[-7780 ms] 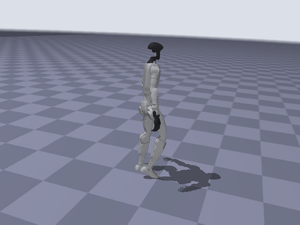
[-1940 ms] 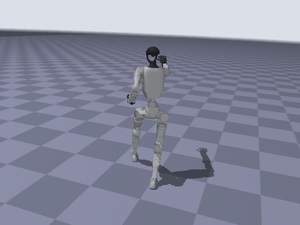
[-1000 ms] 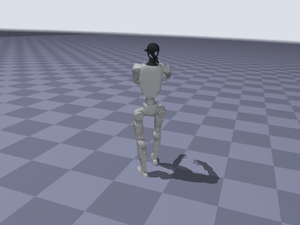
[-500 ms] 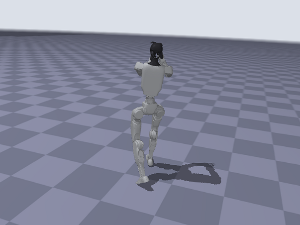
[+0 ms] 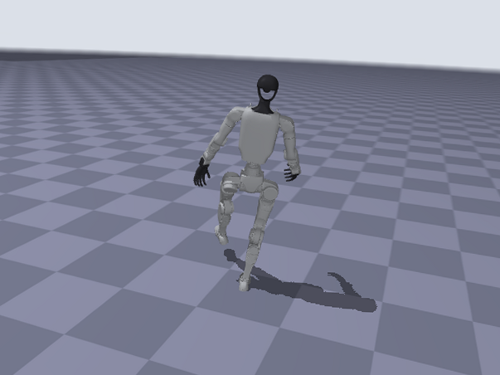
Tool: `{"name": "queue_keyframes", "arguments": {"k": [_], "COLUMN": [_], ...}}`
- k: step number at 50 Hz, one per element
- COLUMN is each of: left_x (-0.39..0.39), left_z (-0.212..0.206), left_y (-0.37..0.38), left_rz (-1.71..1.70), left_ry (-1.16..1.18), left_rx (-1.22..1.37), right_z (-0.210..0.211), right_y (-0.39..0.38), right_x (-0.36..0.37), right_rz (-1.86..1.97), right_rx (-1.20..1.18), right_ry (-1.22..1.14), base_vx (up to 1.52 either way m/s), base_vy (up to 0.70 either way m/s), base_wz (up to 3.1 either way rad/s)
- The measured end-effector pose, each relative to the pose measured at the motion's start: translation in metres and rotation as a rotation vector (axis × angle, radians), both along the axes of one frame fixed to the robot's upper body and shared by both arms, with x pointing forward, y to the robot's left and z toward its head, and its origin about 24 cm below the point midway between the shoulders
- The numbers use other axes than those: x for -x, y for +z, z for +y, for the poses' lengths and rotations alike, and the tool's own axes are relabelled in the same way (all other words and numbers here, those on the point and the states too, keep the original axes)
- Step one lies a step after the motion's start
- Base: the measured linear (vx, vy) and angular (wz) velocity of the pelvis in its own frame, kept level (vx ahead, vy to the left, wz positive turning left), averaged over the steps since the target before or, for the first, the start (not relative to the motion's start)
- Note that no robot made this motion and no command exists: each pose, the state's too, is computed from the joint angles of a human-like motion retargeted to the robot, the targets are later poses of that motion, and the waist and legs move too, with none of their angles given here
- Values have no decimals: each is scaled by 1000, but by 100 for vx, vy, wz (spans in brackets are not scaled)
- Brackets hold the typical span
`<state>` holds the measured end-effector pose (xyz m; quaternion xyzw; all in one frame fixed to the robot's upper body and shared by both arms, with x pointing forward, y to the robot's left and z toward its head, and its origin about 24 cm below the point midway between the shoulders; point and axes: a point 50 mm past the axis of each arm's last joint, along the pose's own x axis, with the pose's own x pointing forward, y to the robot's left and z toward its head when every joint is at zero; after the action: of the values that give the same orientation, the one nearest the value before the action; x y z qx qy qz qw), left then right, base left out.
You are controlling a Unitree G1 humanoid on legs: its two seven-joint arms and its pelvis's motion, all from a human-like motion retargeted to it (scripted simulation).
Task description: Kungfu
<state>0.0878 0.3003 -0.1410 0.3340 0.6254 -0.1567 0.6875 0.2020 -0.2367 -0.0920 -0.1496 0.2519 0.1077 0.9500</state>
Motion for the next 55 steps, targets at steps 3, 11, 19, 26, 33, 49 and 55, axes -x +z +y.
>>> {"name": "queue_keyframes", "arguments": {"k": [3, 11, 19, 26, 33, 49, 55], "left_x": [113, 279, 295, 221, 172, 193, 182], "left_z": [-13, -97, -126, -60, -20, -59, -51], "left_y": [-14, 13, 19, 14, 44, 42, 41], "left_rz": [266, 611, 657, 616, 558, 706, 805], "left_ry": [291, 829, 795, 110, -262, -181, -350], "left_rx": [53, 233, 392, 566, 606, 907, 810], "right_z": [-24, 11, 68, 58, 30, 34, 38], "right_y": [-43, -59, -46, -53, -50, -44, -44], "right_x": [97, 295, 353, 302, 253, 245, 261], "right_rz": [351, 1096, 1220, 1081, 926, 962, 1047], "right_rx": [30, -215, -399, -417, -288, -358, -482], "right_ry": [-166, -38, 76, 288, 397, 471, 393], "base_vx": [29, 7, 13, -3, 8, 11, 8], "base_vy": [-10, -8, -8, -6, -5, -2, 11], "base_wz": [-24, -24, -19, 44, 6, 22, -21]}}
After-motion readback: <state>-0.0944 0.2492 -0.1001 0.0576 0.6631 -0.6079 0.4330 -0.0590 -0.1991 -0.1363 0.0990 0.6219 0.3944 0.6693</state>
